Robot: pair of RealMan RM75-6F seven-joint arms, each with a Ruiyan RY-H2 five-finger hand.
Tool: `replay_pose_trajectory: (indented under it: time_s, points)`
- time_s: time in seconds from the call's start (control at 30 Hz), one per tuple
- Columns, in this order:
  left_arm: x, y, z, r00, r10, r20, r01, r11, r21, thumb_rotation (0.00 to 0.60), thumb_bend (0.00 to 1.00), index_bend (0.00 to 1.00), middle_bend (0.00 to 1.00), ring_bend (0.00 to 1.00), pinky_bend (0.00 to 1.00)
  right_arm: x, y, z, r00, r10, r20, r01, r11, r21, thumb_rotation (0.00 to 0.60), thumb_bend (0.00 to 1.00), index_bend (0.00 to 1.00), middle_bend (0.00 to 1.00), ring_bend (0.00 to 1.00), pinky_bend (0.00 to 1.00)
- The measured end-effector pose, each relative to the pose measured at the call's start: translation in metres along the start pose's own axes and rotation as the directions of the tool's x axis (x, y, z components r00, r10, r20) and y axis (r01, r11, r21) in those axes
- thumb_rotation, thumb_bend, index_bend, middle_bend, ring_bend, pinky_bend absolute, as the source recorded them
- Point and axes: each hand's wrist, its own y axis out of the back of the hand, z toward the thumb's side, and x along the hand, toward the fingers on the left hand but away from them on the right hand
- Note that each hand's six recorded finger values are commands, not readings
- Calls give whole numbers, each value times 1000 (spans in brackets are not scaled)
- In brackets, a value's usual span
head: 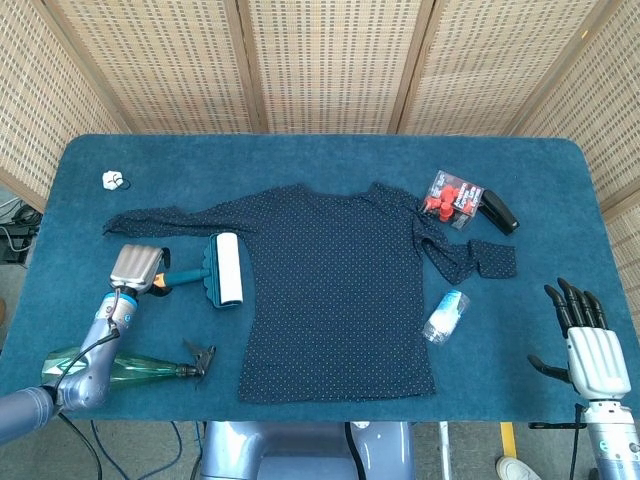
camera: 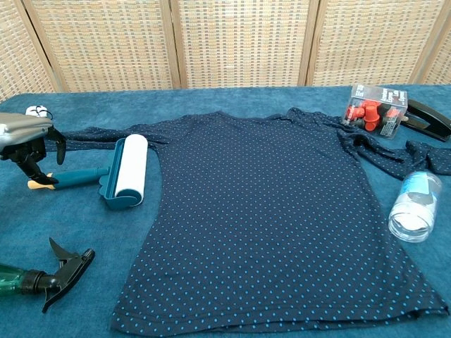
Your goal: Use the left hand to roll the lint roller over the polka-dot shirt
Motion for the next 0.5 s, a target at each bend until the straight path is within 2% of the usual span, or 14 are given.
replay_pose_trajectory:
  time_s: [0.5]
  points:
    - [13, -14, 11, 999, -33, -6, 33, 999, 31, 600, 229, 466, 906, 769, 741, -2, -3, -4, 1000, 9, 14, -9, 1000, 2, 600, 79, 0, 0, 0, 0]
